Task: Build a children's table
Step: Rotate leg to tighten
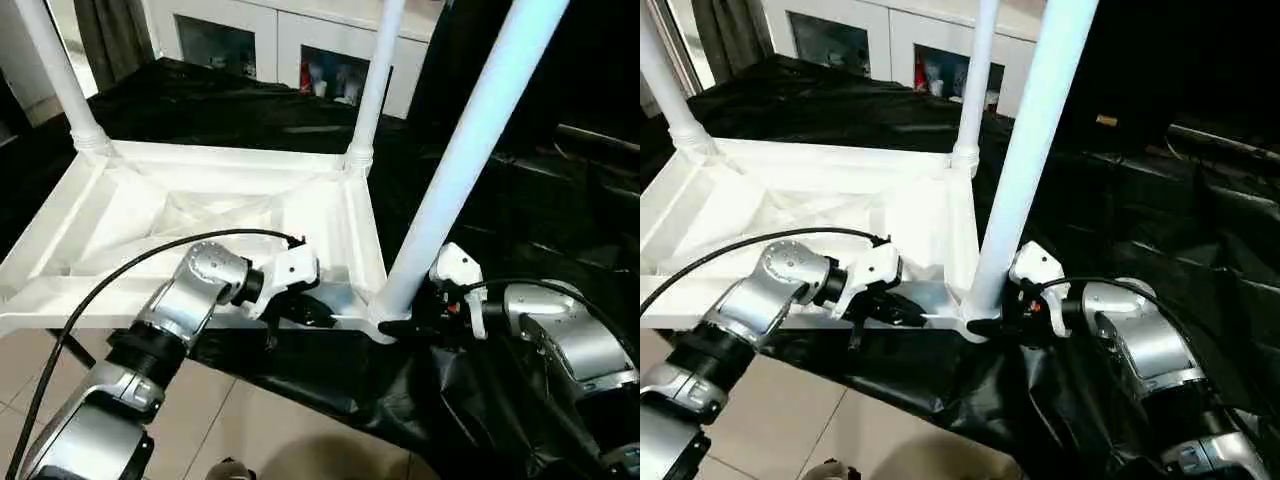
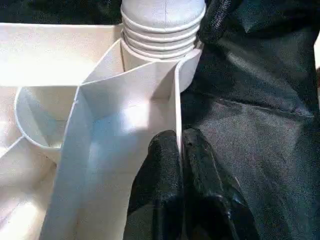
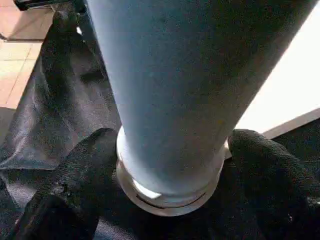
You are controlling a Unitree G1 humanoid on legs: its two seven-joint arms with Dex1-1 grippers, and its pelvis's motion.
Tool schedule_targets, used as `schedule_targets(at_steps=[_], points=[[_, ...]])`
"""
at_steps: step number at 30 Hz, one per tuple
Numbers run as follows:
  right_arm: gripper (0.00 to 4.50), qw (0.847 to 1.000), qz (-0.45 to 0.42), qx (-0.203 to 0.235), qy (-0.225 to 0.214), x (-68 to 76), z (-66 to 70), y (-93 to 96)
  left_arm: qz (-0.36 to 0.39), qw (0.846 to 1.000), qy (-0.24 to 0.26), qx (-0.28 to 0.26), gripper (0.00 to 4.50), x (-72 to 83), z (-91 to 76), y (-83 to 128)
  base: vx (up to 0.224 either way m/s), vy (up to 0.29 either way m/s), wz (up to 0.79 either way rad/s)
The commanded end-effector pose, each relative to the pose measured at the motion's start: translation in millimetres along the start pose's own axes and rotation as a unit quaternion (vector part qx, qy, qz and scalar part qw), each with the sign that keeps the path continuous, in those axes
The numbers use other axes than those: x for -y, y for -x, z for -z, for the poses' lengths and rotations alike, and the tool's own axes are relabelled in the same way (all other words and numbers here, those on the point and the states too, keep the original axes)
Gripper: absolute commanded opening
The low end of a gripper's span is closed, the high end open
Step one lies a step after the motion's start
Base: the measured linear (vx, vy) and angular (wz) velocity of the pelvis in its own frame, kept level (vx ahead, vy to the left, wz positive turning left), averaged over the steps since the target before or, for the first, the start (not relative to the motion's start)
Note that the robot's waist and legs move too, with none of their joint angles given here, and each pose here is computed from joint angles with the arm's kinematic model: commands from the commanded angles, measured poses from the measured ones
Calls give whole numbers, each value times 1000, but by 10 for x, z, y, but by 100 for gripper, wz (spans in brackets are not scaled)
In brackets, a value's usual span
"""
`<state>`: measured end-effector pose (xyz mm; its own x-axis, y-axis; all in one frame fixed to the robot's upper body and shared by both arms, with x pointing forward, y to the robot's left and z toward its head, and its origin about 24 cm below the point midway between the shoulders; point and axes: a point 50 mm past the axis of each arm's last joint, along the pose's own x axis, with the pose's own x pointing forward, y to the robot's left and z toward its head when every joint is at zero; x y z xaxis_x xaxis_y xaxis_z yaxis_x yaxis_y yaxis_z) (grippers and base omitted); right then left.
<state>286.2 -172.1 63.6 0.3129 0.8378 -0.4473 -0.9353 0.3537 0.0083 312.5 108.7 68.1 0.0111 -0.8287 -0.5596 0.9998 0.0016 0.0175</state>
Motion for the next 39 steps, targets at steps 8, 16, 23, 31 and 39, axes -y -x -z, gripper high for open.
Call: schedule_targets(at_steps=[8,16,23,31,39], points=[[287,1000,6,12,-4,-15,-21,-34,16,999,-30,17,0,27,-148,-47,0,0,0],[272,979,169,42,-108,113,170,-238,-121,992,25,-6,0,-205,-107,-207,0,0,0],[272,906,351,71,-225,221,177,-590,-227,970,92,6,0,-338,-247,-577,0,0,0],[307,901,362,111,-212,119,-109,-969,-251,965,76,-4,0,-314,-412,-886,0,0,0],[386,912,351,124,-172,201,-132,-815,-223,973,54,2,0,-329,-378,-809,0,0,0]])
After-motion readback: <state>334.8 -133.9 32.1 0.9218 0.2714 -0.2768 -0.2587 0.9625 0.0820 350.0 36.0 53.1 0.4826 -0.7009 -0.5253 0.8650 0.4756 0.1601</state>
